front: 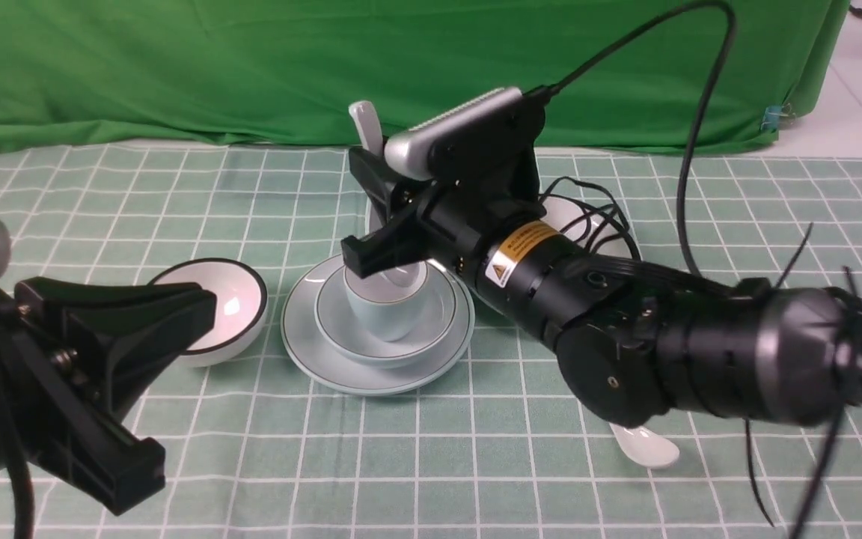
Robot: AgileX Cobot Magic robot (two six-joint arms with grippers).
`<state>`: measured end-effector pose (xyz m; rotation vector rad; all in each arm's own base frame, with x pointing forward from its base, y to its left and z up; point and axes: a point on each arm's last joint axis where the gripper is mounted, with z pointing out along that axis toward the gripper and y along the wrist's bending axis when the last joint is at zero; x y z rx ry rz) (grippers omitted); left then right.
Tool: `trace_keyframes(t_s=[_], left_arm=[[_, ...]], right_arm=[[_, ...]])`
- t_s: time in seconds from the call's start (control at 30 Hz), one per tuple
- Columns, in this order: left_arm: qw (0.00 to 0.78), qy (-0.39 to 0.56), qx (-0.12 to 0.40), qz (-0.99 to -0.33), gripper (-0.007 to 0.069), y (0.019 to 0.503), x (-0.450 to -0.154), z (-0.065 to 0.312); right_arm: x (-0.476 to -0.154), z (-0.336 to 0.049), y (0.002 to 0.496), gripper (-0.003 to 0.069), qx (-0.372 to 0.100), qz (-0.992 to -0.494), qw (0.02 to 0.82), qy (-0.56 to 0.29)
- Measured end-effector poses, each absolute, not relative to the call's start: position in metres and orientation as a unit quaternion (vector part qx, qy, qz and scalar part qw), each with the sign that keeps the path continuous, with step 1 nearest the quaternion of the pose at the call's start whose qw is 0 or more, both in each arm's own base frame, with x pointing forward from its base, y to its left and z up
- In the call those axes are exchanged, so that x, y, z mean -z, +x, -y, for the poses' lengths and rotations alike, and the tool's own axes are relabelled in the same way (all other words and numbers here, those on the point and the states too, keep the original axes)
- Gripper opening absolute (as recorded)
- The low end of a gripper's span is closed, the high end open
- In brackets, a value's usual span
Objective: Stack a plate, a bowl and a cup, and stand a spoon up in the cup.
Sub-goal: Use the right arm to put the blue soup spoon into the blue teacup in the middle
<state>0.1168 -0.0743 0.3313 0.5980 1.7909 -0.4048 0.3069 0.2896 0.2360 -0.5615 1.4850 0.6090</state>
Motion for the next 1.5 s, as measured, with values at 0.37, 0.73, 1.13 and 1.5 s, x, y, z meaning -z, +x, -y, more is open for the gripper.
trace_keyframes(t_s=[0.37,0.73,1.13,1.5], left_arm=[[0.569,0.257,0.171,-0.762,0.0009,0.117,-0.331,0.074],[0.571,0.264,0.165,-0.759,0.0009,0.117,-0.331,0.074],[0.573,0.272,0.159,-0.757,0.0009,0.117,-0.331,0.074],[0.592,0.266,0.161,-0.744,0.0009,0.112,-0.337,0.071]], right_arm=[[-0.209,-0.293,0.339,0.0167,-0.291,-0.668,0.639,-0.248],[-0.182,-0.3,0.348,0.0167,-0.284,-0.682,0.621,-0.26],[-0.174,-0.3,0.349,0.0312,-0.276,-0.699,0.605,-0.264],[-0.274,-0.278,0.311,0.0311,-0.213,-0.747,0.552,-0.303]])
